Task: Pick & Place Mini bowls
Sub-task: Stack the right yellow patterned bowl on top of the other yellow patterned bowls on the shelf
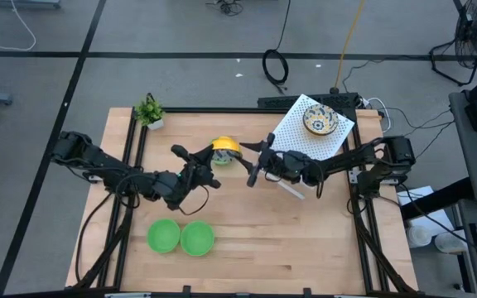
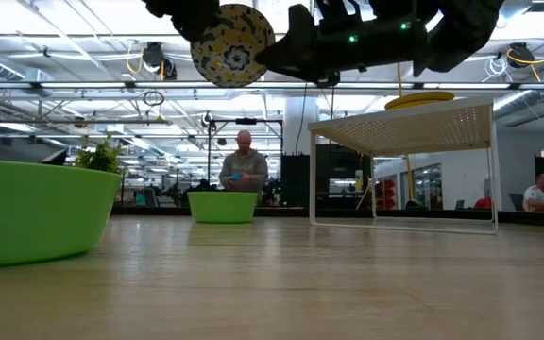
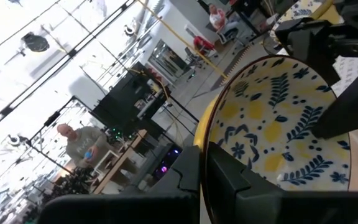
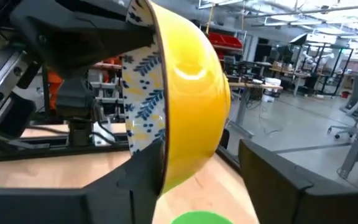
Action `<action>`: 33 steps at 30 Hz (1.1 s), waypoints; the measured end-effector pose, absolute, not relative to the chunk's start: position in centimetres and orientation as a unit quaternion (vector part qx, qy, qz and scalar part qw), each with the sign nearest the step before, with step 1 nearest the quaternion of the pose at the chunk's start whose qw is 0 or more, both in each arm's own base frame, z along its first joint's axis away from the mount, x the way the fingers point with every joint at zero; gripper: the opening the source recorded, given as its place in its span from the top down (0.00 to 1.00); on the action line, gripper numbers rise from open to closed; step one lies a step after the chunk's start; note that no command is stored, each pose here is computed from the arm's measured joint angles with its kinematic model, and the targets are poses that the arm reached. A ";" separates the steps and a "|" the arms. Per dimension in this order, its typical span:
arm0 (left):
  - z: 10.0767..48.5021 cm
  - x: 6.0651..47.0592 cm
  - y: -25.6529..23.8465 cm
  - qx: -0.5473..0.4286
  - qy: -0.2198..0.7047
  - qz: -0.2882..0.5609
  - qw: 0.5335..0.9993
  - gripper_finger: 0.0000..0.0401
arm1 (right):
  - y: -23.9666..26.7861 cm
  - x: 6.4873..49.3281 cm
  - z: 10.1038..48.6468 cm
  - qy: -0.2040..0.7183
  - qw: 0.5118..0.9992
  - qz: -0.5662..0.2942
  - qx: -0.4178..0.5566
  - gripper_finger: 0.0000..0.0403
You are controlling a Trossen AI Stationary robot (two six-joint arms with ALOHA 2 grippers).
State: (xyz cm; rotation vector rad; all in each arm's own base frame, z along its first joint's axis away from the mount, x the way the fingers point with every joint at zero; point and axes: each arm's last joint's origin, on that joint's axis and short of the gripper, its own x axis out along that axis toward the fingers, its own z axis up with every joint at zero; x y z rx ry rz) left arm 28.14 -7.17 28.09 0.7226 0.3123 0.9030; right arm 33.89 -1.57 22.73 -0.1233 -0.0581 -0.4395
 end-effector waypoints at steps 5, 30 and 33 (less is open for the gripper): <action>28.1 28.1 -7.2 0.316 0.133 0.427 0.837 0.98 | -1.5 33.8 23.4 -0.051 0.970 -0.222 -0.089 0.68; 28.1 28.1 -9.9 0.217 0.019 0.265 0.939 0.82 | -0.6 33.6 24.1 -0.061 0.961 -0.200 -0.183 1.00; 28.1 28.0 -10.3 0.226 0.017 0.259 0.939 0.82 | -0.6 33.4 24.4 -0.054 0.961 -0.198 -0.183 1.00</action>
